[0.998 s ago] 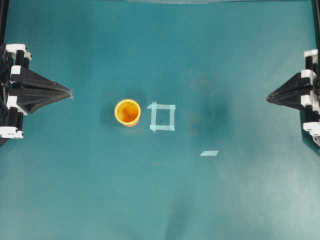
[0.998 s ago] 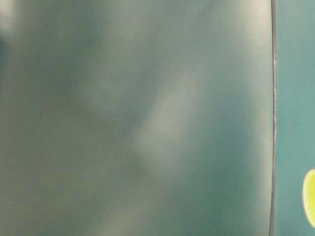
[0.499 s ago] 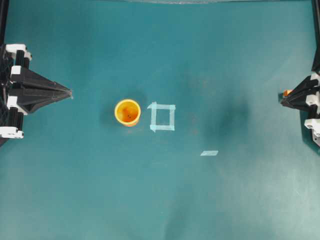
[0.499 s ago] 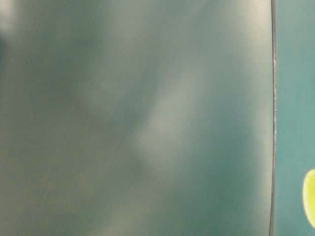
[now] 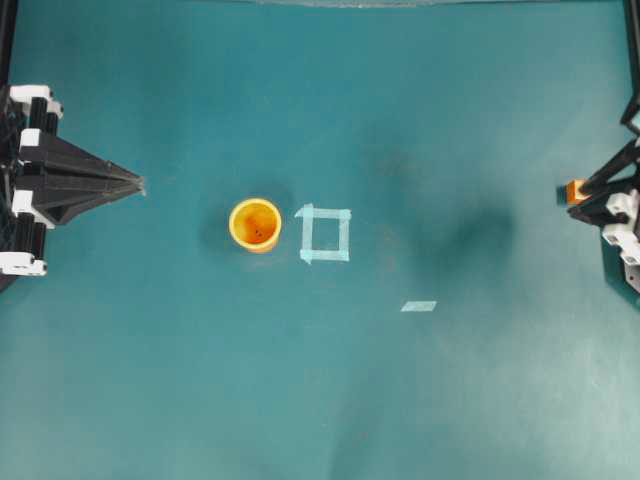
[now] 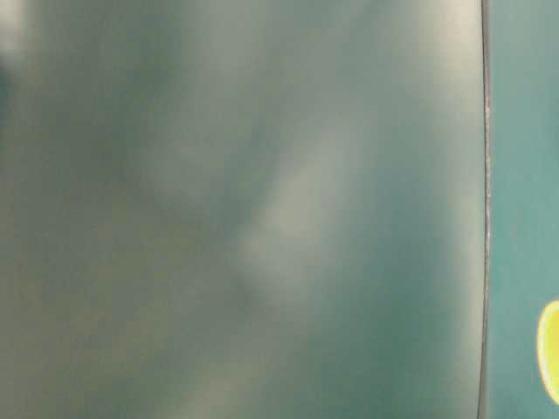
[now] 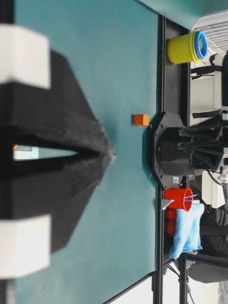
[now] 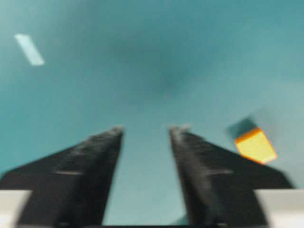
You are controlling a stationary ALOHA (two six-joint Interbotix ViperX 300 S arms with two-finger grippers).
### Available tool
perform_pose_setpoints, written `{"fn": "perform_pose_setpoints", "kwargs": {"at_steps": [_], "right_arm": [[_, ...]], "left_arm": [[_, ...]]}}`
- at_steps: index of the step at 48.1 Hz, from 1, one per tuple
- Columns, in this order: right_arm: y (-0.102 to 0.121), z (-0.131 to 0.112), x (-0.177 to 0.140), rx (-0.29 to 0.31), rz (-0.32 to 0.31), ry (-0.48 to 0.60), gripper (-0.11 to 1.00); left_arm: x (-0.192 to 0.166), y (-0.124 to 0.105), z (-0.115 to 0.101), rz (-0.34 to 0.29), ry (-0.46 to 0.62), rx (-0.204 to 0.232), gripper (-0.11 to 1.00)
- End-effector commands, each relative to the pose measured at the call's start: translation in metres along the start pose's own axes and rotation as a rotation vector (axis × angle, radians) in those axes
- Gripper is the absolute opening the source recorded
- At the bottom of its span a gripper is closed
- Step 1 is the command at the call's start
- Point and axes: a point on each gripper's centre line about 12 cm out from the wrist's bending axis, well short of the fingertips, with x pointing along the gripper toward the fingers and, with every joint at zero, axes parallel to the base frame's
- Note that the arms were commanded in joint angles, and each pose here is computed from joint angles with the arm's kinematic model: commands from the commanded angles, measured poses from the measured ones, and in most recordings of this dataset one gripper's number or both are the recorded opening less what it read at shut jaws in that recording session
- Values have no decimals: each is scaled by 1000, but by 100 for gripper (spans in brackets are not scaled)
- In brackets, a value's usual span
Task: Move the block toward the cup with right arm.
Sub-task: 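Lower the open right gripper over the orange cube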
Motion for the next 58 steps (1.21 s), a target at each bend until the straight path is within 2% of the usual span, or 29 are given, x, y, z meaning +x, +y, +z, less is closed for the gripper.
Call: {"fn": "perform_pose_setpoints", "kwargs": {"at_steps": [1,4,22,33,41,48,58], "right_arm": [[-2,5,1,46,-27,0,59],[-4,5,4,89,-51,16,62],[-13,-6,38,378,-244,191,63],[-13,-7,55,566,-318,216,63],[-17,-10,64,693,-352,186,63],[-22,-12,69,761,-360,145,63],[-32,-27,75,804,-405,152,63]], "left_arm": [[3,0,11,1,-32,5,0],[3,0,11,1,-31,5,0],[3,0,12,1,-37,5,0],[3,0,13,0,-40,5,0],[3,0,13,0,-40,5,0],[4,0,14,1,-41,5,0],[4,0,16,1,-46,5,0]]}}
